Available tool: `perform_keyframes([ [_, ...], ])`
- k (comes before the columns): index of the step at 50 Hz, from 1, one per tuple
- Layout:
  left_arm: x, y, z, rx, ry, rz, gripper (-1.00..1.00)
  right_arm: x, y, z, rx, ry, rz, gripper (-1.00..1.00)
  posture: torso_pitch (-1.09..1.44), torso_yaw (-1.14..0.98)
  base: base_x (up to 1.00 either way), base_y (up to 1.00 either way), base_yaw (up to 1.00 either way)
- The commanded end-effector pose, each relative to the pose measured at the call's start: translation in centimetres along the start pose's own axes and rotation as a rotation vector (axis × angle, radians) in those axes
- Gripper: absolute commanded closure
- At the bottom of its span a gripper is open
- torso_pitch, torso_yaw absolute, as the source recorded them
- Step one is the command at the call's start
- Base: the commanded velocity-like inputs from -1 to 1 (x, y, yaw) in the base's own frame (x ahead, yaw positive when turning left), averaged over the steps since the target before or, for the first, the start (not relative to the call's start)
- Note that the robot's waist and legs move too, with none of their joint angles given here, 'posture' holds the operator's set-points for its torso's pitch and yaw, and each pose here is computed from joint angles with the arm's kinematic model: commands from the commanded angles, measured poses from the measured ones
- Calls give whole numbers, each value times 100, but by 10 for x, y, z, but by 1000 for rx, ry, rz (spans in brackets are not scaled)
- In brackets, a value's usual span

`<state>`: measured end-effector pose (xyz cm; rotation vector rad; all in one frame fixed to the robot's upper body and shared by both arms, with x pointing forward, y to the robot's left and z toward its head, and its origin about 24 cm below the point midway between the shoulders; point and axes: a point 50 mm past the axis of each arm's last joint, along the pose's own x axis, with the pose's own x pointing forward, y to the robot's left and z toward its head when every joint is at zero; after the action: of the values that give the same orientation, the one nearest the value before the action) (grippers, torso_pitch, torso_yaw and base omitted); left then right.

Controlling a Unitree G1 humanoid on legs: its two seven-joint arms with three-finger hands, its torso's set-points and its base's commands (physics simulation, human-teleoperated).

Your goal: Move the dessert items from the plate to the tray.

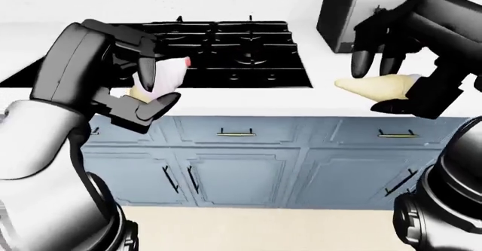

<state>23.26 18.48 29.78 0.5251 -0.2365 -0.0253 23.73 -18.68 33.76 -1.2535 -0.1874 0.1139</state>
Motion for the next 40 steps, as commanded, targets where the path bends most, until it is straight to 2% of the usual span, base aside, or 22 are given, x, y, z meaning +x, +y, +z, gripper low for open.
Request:
perform_keyframes([
  [1, -5, 12, 11, 22, -59, 82, 100, -6, -12, 8, -29, -28, -76, 99, 0, 0, 0, 100, 0],
  [40, -5, 8, 9, 35, -58, 72, 100, -8, -5, 7, -19, -45, -72, 98, 0, 0, 0, 99, 0],
])
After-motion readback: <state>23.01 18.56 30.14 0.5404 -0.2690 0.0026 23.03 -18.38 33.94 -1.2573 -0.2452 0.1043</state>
